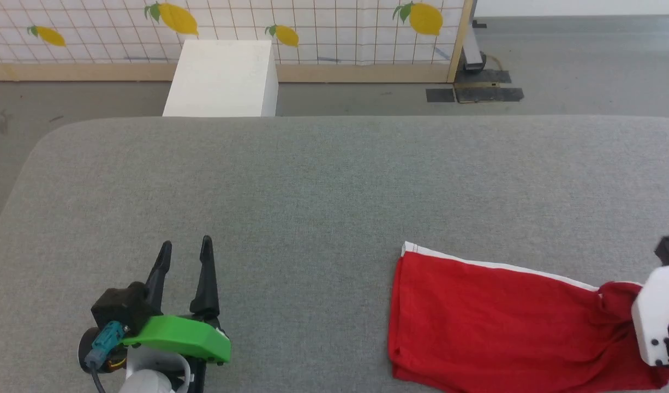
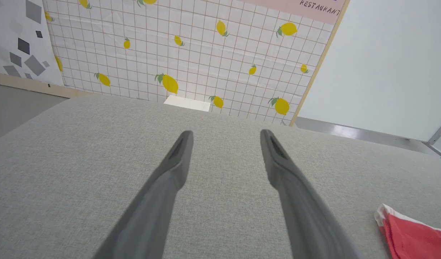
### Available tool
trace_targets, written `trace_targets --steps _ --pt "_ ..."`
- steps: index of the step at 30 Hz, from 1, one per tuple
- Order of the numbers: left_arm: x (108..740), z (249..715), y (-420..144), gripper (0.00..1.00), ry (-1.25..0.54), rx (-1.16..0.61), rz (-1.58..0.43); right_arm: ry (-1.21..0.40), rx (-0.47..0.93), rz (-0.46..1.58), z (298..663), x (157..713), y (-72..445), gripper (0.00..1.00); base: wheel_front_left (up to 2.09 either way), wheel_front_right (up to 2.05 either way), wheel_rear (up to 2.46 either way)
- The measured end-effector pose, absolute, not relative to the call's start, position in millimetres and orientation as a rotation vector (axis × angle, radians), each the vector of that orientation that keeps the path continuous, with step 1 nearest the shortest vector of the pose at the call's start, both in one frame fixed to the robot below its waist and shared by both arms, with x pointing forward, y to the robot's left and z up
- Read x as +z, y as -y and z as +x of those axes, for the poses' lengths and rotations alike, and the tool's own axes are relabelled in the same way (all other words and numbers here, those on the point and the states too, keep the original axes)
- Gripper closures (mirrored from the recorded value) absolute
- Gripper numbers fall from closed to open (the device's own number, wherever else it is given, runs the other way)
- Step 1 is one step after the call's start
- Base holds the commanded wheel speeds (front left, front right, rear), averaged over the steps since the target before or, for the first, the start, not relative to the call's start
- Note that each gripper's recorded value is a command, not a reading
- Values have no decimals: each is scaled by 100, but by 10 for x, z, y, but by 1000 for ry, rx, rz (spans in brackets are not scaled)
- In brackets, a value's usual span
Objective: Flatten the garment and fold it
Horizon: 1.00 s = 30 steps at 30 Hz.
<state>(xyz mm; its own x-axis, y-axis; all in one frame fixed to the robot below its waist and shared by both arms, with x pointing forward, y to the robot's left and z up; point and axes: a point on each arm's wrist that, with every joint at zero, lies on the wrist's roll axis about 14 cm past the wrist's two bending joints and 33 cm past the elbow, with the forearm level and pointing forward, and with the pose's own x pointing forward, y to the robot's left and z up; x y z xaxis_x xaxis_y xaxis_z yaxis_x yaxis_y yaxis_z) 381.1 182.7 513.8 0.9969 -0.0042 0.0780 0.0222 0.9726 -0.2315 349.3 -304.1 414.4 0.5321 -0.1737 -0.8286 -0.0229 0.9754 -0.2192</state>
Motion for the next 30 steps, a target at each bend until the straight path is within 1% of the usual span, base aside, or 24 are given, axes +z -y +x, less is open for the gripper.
trace_targets --steps 4,11,21,30 --pt "5165 3783 -1815 0 84 -15 -233 -996 -20 -260 3514 4401 2784 100 0 0 0" --pt "5144 3777 -1799 0 73 -19 -236 -992 153 -178 3482 4538 2133 100 0 0 0" --pt "5038 3757 -1911 0 45 20 -238 -954 298 28 3613 4305 1285 100 0 0 0" --pt "4991 3733 -2036 0 33 62 -240 -957 389 53 3734 4064 875 100 0 0 0"
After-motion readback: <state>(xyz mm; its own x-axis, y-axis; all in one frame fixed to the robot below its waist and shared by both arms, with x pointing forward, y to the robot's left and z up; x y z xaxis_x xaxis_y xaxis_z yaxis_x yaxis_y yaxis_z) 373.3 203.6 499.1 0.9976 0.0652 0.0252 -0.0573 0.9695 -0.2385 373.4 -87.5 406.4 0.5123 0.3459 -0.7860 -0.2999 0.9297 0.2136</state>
